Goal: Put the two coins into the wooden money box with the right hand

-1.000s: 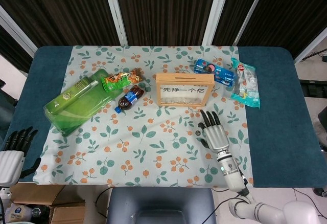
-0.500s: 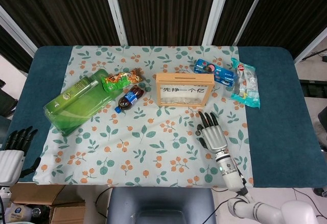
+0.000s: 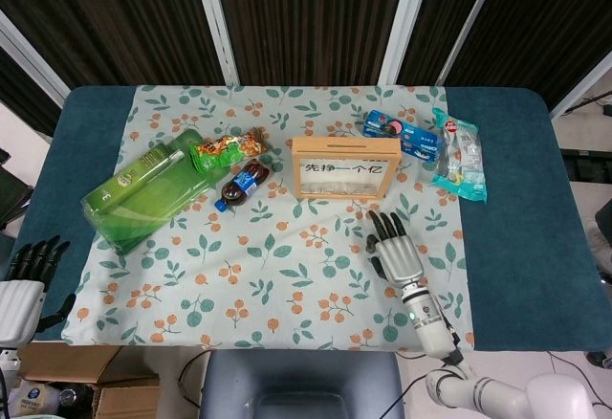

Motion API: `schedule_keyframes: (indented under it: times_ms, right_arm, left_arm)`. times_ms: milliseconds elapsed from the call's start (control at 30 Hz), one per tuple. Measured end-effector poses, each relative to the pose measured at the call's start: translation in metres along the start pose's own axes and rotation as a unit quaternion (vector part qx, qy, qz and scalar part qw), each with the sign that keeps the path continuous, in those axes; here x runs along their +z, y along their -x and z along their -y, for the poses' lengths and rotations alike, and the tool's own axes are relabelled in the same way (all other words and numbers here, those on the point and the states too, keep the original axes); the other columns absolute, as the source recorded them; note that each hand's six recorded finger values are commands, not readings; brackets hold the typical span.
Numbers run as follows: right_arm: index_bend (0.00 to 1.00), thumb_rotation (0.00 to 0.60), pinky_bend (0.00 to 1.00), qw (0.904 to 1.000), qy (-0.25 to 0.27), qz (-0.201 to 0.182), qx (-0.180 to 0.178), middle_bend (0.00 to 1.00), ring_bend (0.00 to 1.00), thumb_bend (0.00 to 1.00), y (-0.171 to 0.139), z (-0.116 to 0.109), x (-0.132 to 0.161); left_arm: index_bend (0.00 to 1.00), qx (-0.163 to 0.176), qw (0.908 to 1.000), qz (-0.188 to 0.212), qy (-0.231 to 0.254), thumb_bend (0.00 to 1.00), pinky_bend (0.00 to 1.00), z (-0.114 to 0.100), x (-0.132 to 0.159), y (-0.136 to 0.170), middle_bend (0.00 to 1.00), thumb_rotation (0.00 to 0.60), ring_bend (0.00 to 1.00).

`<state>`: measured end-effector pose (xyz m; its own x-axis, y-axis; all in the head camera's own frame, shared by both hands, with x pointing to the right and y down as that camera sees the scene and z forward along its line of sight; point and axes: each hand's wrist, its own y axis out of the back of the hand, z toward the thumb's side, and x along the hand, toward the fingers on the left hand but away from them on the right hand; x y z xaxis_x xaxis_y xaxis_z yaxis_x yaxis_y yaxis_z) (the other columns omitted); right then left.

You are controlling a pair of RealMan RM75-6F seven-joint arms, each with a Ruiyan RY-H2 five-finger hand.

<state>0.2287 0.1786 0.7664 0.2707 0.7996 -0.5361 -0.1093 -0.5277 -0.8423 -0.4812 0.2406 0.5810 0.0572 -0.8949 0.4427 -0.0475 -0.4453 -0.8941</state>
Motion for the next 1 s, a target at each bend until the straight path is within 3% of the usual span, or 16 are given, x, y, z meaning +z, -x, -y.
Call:
schedule_keyframes:
  times_ms: [1000]
  right_arm:
    - [0.70,0.600,0.00,0.9999,-0.006,0.001,-0.010,0.05,0.00,0.38,-0.0009,0.0020,0.0008]
  left_arm:
    - [0.00,-0.004,1.0000,-0.002,0.004,0.34,0.00,0.0034,-0.0027,0.0010,0.00,0.598,0.00]
